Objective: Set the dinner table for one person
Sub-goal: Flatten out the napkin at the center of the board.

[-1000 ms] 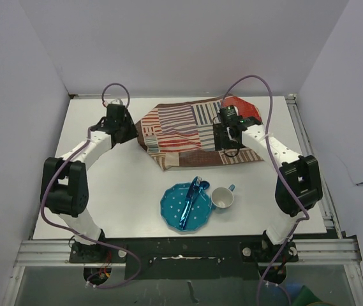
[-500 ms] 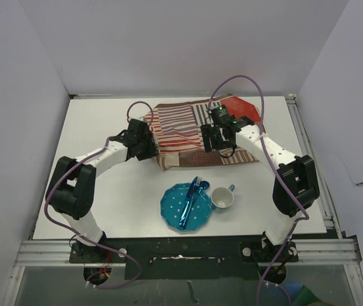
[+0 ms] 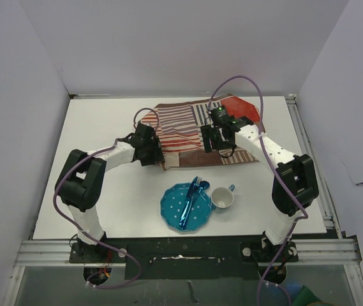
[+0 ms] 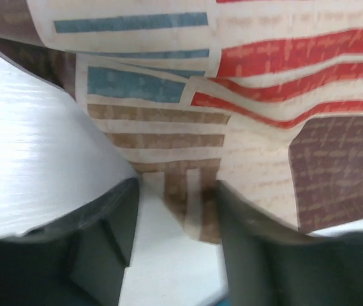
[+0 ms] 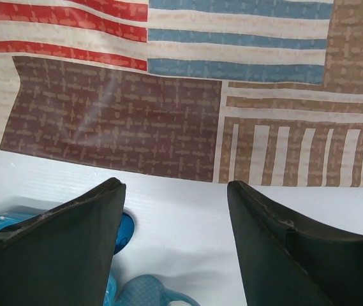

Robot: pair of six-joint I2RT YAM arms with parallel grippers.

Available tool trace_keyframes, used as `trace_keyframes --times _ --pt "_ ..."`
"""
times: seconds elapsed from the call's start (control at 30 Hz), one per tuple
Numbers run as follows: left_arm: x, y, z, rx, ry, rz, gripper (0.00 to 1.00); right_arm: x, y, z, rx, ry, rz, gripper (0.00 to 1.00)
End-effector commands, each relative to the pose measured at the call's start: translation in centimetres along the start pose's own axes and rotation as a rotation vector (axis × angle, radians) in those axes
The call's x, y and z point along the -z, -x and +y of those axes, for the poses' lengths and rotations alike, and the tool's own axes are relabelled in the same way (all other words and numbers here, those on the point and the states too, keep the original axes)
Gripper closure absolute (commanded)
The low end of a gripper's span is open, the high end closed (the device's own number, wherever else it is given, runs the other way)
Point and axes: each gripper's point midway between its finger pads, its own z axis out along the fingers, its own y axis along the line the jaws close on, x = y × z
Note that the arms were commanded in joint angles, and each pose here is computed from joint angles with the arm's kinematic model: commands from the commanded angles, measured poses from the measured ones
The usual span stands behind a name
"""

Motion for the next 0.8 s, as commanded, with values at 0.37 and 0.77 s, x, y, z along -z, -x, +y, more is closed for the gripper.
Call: trace_keyframes --times 0.37,0.77 --pt "0.2 5.5 -3.7 -0.053 -0.028 -0.163 1.00 -0.1 0.3 -1.4 -0.005 -0.056 -0.026 0.35" --pt "7.6 15.8 -10.3 -0.101 -0.074 -0.343 1.00 -2.0 -0.8 -2.3 -0.026 -0.069 0.004 0.36"
